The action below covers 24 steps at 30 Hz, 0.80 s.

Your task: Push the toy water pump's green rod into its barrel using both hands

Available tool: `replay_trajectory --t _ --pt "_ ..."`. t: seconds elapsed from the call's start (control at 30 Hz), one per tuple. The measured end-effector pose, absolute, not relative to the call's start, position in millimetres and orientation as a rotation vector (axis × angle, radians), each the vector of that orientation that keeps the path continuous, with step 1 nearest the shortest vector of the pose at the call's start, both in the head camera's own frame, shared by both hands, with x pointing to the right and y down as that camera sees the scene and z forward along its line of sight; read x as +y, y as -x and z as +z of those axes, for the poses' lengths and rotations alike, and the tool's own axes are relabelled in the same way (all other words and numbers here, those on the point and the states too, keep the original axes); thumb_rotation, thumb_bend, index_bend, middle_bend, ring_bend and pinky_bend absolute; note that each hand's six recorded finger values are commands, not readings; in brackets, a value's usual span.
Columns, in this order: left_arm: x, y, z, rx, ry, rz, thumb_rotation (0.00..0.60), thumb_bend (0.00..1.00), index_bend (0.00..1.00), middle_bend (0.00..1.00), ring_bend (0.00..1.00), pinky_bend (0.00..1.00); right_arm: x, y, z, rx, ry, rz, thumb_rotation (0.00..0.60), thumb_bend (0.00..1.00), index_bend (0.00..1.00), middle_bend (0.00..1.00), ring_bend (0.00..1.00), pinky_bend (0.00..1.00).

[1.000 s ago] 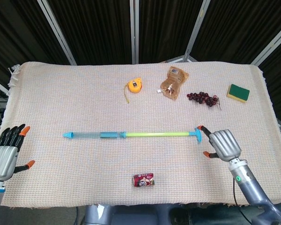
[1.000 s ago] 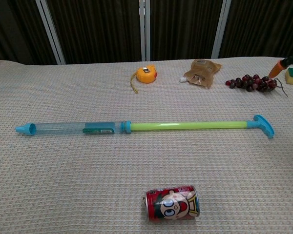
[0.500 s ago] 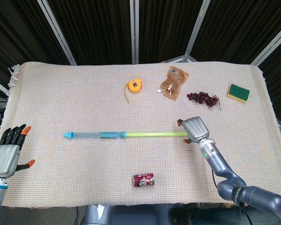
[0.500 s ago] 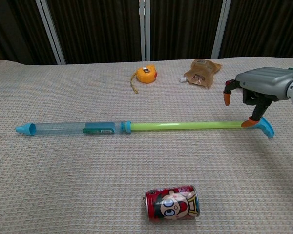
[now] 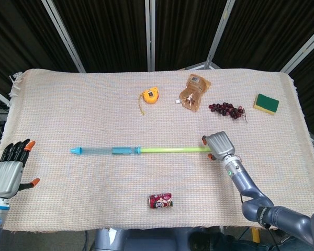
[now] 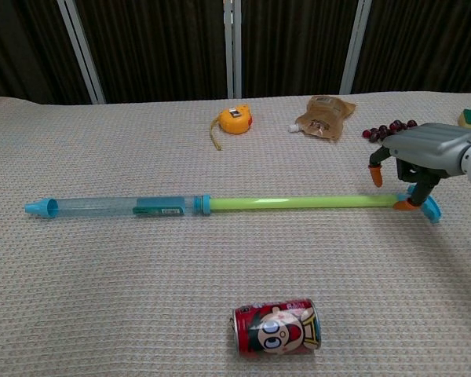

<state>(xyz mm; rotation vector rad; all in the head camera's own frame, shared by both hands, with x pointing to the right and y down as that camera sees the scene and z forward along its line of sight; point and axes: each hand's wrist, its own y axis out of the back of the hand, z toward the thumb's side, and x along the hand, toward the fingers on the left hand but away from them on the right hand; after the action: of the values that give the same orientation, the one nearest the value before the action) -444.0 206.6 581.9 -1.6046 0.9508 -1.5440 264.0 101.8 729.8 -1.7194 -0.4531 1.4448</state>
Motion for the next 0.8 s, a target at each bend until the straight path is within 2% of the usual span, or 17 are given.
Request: replay_trajectory --t 0.5,0.8 --pt "206.8 442.5 587.7 0.930 1.608 -1.554 0.600 0.00 0.00 0.00 0.00 0.00 101.4 -270.2 744.8 -0.419 1.685 1.481 0.600 0.19 0.48 1.00 1.00 1.00" --pt "208.0 441.4 592.6 0.916 1.617 -1.564 0.600 0.00 0.00 0.00 0.00 0.00 100.0 -271.2 749.5 -0.408 1.669 1.497 0.600 0.23 0.53 1.00 1.00 1.00"
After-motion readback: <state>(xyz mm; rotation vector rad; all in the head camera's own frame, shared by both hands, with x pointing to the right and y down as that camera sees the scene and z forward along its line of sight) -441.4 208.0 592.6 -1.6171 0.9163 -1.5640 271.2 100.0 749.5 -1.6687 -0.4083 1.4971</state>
